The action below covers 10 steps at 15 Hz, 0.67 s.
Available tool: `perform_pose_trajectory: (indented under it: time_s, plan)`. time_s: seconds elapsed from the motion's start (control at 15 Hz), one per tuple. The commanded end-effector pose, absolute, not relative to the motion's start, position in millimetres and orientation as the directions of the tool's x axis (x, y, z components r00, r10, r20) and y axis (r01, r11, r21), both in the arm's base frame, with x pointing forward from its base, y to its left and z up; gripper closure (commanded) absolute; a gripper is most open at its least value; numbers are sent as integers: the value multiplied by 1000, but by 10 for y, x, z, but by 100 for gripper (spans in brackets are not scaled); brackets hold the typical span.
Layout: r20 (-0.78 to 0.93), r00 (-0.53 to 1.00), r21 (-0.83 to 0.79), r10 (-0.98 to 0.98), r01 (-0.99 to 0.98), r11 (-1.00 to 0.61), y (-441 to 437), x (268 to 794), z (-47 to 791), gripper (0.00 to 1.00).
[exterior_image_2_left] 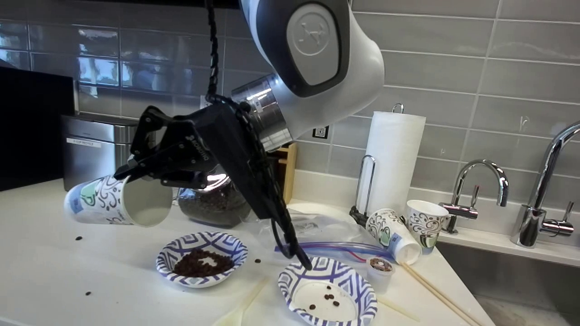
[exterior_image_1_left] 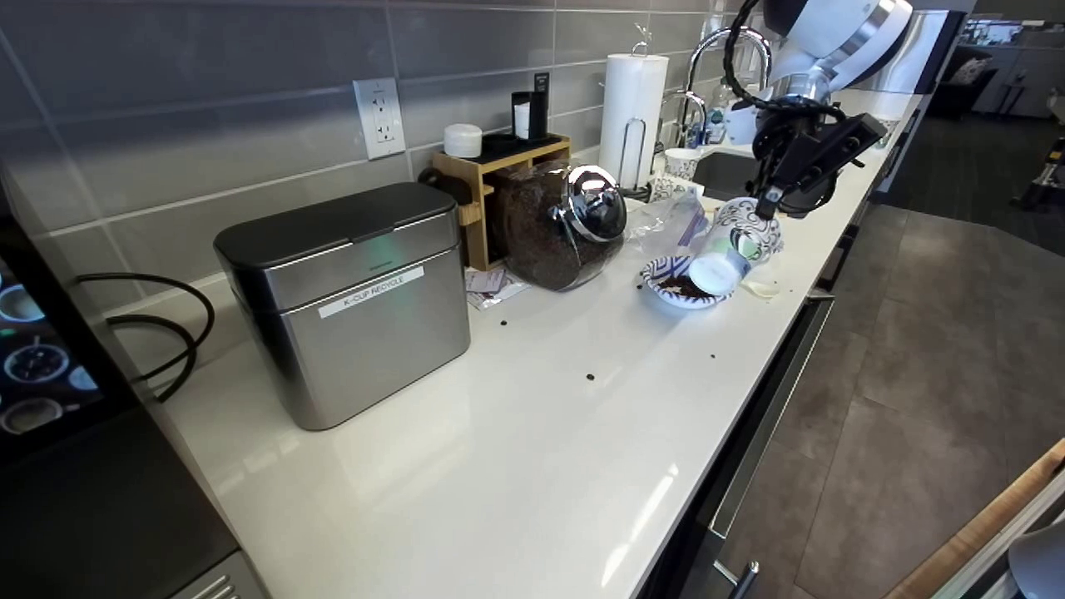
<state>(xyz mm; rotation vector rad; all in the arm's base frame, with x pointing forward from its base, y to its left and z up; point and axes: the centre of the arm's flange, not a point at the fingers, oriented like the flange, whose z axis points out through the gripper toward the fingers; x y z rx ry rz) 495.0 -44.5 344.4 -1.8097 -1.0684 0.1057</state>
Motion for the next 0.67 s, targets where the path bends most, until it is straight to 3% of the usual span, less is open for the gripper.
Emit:
perform_pose_trajectory:
  time_s: [0.0,0.47,0.6]
  plan:
    - [463,579,-770,672,638,-20,-558,5080,3421,99]
    - [584,540,-719,606,691,76,-591,5259,3371,99]
    - [553,551,-720,624,693,27,-555,5183,3381,96]
